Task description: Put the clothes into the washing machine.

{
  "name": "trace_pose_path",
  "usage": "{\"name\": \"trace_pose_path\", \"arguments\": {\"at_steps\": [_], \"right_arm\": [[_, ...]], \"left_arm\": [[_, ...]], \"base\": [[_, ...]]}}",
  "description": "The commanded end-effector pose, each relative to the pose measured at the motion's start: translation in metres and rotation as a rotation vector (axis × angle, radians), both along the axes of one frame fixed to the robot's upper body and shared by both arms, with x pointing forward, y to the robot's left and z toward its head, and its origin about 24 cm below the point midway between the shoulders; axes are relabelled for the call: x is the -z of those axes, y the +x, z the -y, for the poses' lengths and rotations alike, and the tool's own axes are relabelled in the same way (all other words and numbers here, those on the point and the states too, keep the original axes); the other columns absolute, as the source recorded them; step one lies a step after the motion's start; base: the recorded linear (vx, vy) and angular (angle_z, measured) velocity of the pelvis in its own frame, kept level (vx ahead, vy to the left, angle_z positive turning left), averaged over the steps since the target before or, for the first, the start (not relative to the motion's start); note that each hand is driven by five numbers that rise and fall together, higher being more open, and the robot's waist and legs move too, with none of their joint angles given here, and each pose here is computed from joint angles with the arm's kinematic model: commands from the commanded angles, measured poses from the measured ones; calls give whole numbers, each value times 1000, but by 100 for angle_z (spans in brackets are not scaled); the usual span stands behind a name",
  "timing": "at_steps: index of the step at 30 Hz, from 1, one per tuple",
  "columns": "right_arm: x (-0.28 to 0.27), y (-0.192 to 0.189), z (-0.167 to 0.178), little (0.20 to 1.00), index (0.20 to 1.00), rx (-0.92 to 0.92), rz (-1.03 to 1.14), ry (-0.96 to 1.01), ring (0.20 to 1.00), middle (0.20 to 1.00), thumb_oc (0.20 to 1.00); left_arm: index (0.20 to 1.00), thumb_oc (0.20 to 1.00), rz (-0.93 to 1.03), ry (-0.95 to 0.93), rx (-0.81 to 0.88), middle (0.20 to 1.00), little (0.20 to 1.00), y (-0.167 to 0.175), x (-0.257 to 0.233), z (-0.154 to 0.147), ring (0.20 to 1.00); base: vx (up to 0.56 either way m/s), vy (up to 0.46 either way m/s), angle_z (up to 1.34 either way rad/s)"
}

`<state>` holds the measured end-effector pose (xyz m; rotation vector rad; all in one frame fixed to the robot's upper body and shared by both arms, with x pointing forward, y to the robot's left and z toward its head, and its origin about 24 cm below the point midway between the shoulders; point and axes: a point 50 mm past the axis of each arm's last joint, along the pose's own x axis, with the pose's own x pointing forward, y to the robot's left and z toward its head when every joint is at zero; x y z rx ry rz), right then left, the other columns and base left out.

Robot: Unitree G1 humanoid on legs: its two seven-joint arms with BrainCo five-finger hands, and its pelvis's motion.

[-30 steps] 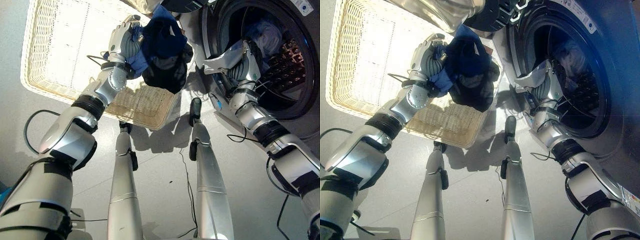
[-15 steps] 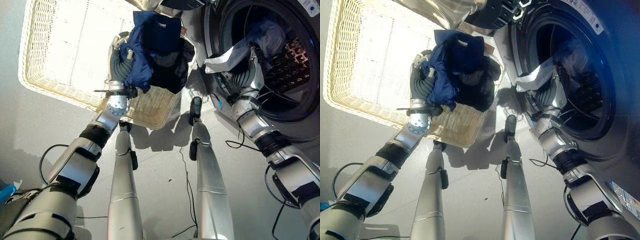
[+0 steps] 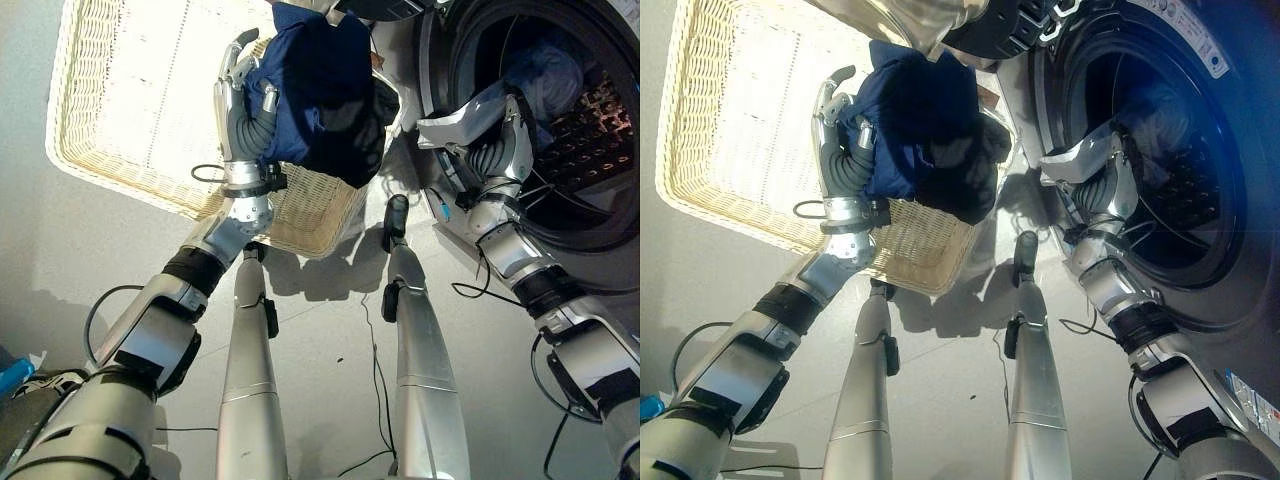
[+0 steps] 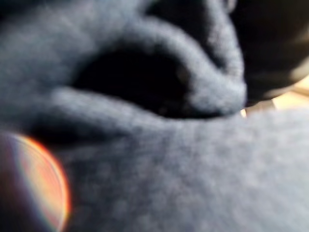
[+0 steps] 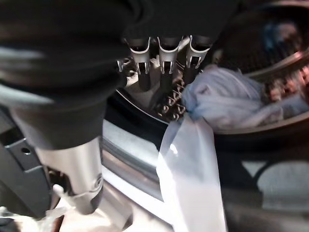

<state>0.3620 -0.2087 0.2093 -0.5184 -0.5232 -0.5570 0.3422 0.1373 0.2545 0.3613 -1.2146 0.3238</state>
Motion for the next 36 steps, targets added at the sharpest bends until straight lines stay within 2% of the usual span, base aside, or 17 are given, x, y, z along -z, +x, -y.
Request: {"name": "trace_pose_path", "arguments": {"at_steps": [1, 6, 9, 13, 15, 19, 24, 30, 31, 36], "right_arm": [[2, -13, -17, 1000, 1000, -330, 59, 239, 1000, 1000, 1000], [11, -28, -31, 1000, 1000, -643, 81, 480, 1000, 1000, 1000], [9, -34, -38, 1000, 1000, -755, 99, 552, 1000, 1000, 1000], [8, -37, -35, 1000, 1000, -714, 136, 578, 1000, 1000, 1000], [5, -41, -26, 1000, 1000, -622, 194, 592, 1000, 1000, 1000], [4, -44, -29, 1000, 1000, -731, 190, 635, 1000, 1000, 1000], [6, -49, -64, 1000, 1000, -1149, 32, 657, 1000, 1000, 1000], [1, -57, -87, 1000, 1000, -1420, -63, 647, 1000, 1000, 1000], [-3, -61, -98, 1000, 1000, -1529, -101, 648, 1000, 1000, 1000], [-10, -69, -122, 1000, 1000, -1696, -168, 620, 1000, 1000, 1000]], "left_arm": [[200, 200, 143, -44, 258, 200, 200, -27, -22, 12, 200], [200, 200, 143, -74, 489, 200, 200, -48, -16, 15, 200], [200, 200, 151, -72, 604, 200, 200, -57, -17, 16, 200], [200, 200, 160, -77, 648, 200, 200, -62, -17, 15, 200], [200, 200, 179, -64, 675, 200, 200, -66, -17, 17, 200], [200, 200, 185, -30, 728, 200, 200, -72, -21, 18, 200], [200, 200, 146, 109, 862, 200, 200, -81, -25, 27, 200], [200, 200, 92, 234, 946, 200, 200, -83, -27, 37, 200], [200, 200, 61, 281, 962, 200, 200, -82, -27, 41, 200], [200, 200, -18, 346, 982, 200, 200, -76, -23, 51, 200]], "base": [[0, 0, 0], [0, 0, 0], [0, 0, 0], [0, 0, 0], [0, 0, 0], [0, 0, 0], [0, 0, 0], [0, 0, 0], [31, -20, 0], [9, 1, 0]]}}
